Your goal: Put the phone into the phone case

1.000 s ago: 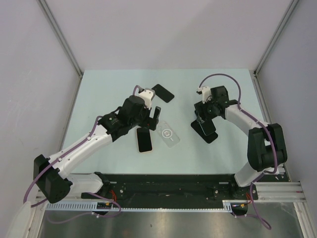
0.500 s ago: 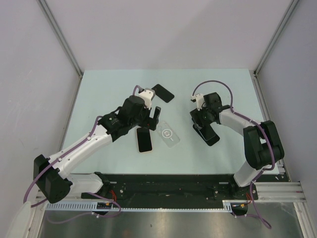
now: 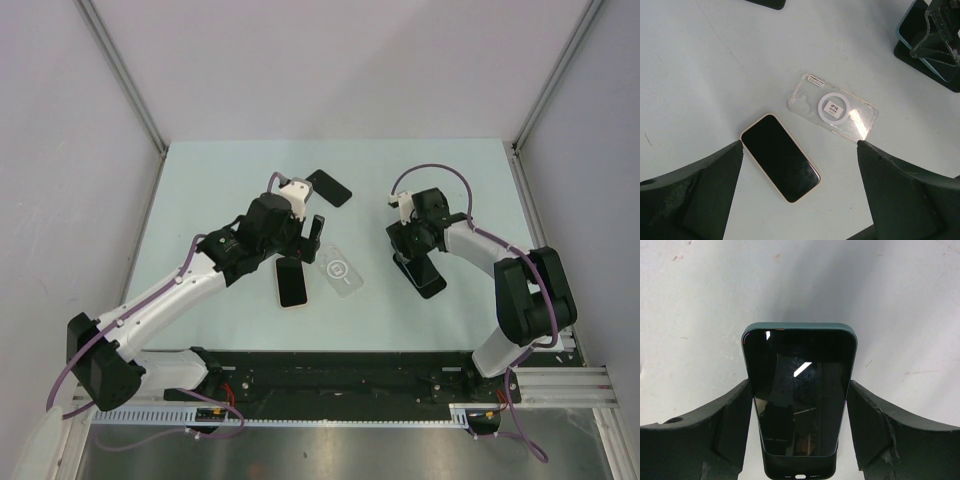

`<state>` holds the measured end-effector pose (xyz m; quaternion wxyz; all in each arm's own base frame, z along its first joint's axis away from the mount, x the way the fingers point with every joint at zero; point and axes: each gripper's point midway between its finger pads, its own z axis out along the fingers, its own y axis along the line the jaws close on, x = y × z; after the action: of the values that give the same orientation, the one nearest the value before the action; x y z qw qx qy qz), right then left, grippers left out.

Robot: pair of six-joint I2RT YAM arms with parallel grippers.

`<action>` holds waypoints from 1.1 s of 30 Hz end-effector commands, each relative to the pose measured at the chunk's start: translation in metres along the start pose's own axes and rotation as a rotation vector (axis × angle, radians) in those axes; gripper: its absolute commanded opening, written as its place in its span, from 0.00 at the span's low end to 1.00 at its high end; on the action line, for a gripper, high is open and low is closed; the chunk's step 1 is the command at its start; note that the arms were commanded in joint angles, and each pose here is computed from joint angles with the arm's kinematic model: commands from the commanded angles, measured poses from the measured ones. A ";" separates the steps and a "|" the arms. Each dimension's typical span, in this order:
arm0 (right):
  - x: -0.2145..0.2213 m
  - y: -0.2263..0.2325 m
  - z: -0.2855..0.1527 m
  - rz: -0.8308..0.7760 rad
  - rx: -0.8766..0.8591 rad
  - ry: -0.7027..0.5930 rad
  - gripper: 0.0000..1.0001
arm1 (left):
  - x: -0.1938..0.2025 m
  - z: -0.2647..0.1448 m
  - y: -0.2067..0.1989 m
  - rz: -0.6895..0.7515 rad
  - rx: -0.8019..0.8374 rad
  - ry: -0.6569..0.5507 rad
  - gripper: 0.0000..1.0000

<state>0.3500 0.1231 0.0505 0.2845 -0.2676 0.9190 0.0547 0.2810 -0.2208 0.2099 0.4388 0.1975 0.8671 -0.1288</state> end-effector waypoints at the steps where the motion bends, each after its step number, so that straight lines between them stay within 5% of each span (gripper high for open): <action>1: 0.003 -0.006 -0.009 0.029 0.036 0.010 0.53 | -0.007 -0.007 0.000 -0.009 0.003 -0.037 0.99; 18: 0.014 0.002 -0.007 0.020 0.018 0.021 0.65 | -0.003 -0.003 0.003 -0.011 -0.017 -0.023 0.99; 22: 0.017 -0.001 -0.008 0.060 0.016 0.024 0.52 | -0.002 -0.003 0.004 -0.011 -0.020 -0.020 0.99; 33: -0.025 -0.006 -0.040 0.115 -0.008 -0.138 0.40 | 0.000 -0.001 0.003 -0.013 -0.017 -0.014 0.99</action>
<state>0.3341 0.1119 0.0550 0.2795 -0.2294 0.9301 0.0648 0.2807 -0.2203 0.2095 0.4388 0.1970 0.8673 -0.1281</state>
